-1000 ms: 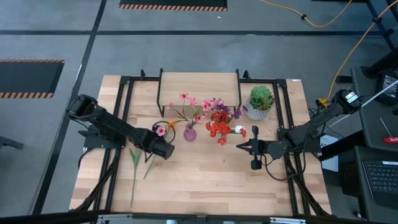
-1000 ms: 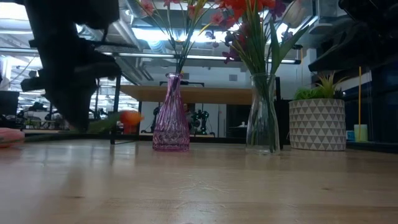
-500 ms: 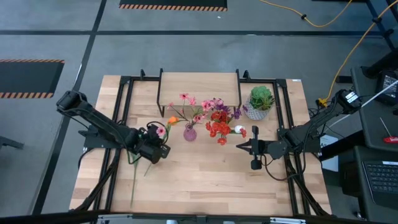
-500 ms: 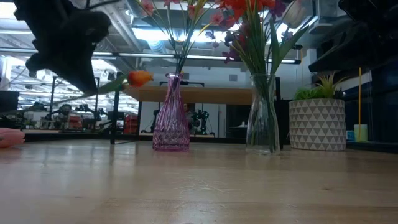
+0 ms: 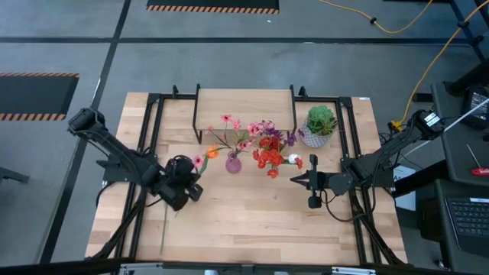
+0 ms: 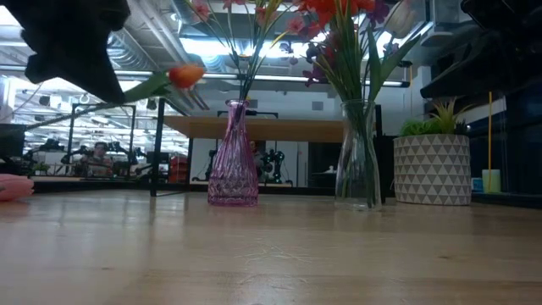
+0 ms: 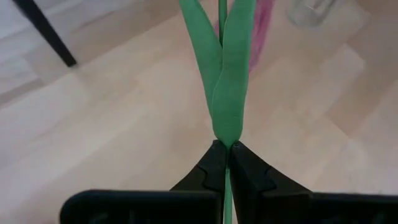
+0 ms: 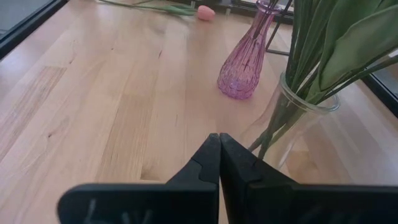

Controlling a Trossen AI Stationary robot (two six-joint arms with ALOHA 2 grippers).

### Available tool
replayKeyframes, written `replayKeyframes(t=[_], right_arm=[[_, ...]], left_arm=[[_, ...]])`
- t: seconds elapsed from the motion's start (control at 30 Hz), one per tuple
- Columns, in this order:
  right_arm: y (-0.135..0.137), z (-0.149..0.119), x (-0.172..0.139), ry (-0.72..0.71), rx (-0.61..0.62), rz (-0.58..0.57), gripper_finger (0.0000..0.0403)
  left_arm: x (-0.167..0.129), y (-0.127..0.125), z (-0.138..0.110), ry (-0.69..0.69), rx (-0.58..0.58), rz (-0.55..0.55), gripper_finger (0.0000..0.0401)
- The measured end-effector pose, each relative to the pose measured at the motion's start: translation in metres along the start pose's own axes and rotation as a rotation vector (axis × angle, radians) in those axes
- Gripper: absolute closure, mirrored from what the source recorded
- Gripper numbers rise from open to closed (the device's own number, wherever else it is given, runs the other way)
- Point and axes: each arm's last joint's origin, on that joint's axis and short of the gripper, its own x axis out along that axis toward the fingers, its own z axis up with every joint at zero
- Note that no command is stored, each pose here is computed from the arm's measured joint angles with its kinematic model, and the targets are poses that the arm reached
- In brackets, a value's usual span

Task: Pick and place flowers into a vace then onto a shelf
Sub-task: Put the orange flower into the purple vase

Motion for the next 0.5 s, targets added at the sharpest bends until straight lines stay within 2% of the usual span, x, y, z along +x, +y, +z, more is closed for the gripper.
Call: replayKeyframes(t=[0.17, 0.37, 0.5], right_arm=[[0.0, 0.0, 0.0, 0.0, 0.0, 0.0, 0.0399], [0.0, 0.0, 0.0, -0.001, 0.0, 0.0, 0.0399], [0.0, 0.0, 0.0, -0.001, 0.001, 0.0, 0.0399]], left_arm=[[-0.011, -0.005, -0.012, -0.023, 0.032, -0.063, 0.0397], [-0.025, -0.015, -0.022, -0.157, 0.068, -0.176, 0.0397], [-0.032, -0.025, -0.028, -0.198, 0.112, -0.259, 0.0397]])
